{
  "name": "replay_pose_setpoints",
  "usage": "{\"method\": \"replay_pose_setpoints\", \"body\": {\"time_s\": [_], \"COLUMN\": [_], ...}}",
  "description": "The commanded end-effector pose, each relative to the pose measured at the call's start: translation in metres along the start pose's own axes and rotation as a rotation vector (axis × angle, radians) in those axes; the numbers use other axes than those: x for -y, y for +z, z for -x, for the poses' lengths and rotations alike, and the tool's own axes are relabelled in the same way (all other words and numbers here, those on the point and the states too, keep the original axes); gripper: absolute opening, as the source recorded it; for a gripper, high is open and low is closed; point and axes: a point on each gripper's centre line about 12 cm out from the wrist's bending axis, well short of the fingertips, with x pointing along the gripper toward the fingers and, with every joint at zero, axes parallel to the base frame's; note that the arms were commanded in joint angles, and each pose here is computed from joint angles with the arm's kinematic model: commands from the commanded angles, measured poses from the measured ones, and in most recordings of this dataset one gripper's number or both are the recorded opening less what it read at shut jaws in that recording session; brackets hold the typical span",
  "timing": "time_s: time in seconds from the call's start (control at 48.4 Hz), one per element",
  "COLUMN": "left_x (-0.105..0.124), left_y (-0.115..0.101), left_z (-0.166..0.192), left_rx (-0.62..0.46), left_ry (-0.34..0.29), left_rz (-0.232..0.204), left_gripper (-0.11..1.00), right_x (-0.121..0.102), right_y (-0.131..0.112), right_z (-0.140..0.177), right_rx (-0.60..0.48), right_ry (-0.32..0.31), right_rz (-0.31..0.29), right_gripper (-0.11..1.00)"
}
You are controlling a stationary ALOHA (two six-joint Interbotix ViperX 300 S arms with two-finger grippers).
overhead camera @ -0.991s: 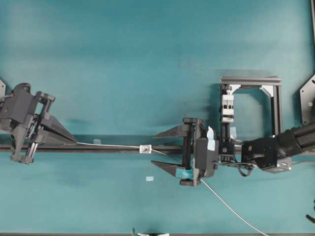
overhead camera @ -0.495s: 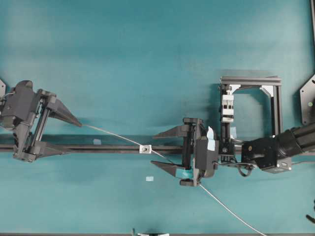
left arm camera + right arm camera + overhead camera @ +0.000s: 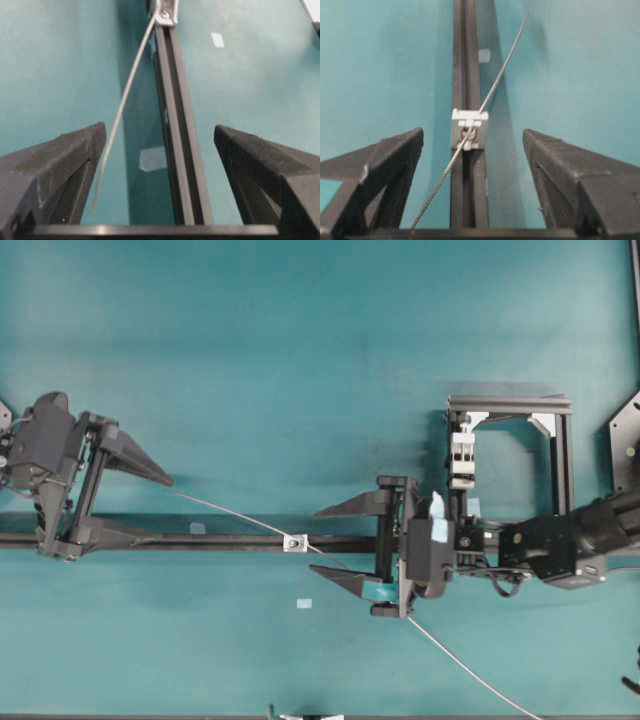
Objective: Insert the wire through the hole in the metal fitting marked with a red label. (retake)
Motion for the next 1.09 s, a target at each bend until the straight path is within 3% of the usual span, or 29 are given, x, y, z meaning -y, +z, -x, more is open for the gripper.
{"method": "replay_pose_setpoints", "body": {"time_s": [0.0,0.268,0.557,1.073], "left_x": [-0.001,-0.004,-0.008,-0.019], "left_y": [0.012,0.023,0.031,0.036], "left_z": [-0.002,0.001,0.005,0.005], "left_rx": [0.041,0.086,0.124,0.133], "left_ry": [0.004,0.016,0.031,0.076], "left_rz": [0.003,-0.001,-0.047,-0.035], "left_gripper": [0.71,0.71,0.71,0.71], "right_x": [-0.001,0.009,0.027,0.045], "right_y": [0.022,0.037,0.041,0.05], "right_z": [0.006,0.021,0.031,0.044], "right_rx": [0.05,0.074,0.077,0.087], "right_ry": [0.01,0.004,-0.028,-0.058], "right_rz": [-0.022,-0.039,-0.043,-0.04], "right_gripper": [0.87,0.87,0.87,0.87]}}
